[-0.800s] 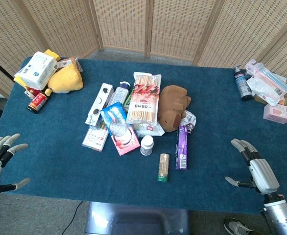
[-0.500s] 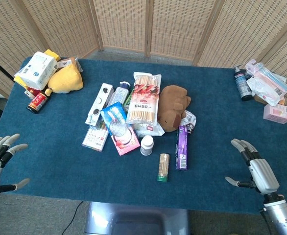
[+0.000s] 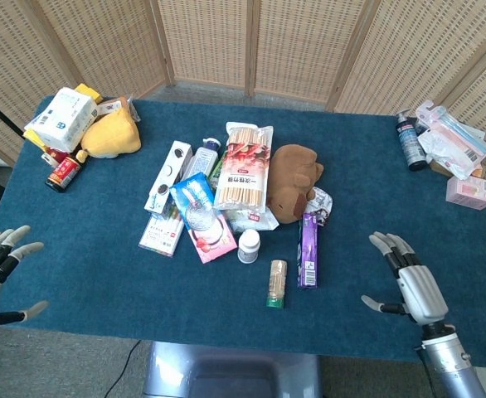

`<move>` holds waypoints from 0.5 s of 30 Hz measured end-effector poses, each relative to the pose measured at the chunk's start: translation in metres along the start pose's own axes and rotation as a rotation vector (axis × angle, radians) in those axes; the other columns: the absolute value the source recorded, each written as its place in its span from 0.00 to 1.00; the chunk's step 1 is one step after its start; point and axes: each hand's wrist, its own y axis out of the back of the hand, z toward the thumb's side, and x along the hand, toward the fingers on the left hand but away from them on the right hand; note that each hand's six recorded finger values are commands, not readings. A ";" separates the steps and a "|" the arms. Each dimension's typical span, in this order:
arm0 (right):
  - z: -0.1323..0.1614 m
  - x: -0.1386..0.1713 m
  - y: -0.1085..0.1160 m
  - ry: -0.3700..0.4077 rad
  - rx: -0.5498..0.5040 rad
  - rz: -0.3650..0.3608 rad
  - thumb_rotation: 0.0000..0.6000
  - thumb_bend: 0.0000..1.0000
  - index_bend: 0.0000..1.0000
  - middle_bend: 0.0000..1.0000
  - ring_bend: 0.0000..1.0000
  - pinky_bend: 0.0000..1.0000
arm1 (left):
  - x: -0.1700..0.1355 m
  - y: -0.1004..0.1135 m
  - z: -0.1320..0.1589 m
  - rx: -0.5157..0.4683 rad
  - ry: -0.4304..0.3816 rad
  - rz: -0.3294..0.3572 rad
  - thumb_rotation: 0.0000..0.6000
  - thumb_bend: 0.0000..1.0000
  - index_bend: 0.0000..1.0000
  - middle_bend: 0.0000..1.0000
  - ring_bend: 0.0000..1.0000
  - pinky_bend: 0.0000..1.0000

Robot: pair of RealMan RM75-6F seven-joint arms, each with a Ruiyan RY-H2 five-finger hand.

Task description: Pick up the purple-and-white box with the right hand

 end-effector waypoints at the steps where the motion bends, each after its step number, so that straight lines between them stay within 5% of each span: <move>1: 0.004 -0.004 -0.003 0.003 0.004 -0.002 1.00 0.00 0.00 0.00 0.00 0.00 | 0.000 0.000 0.000 0.002 0.000 0.000 1.00 0.00 0.22 0.00 0.00 0.00; 15: 0.048 -0.054 -0.053 0.045 -0.021 0.001 1.00 0.00 0.00 0.00 0.00 0.00 | 0.003 -0.004 -0.009 0.026 0.046 -0.005 1.00 0.00 0.22 0.00 0.00 0.00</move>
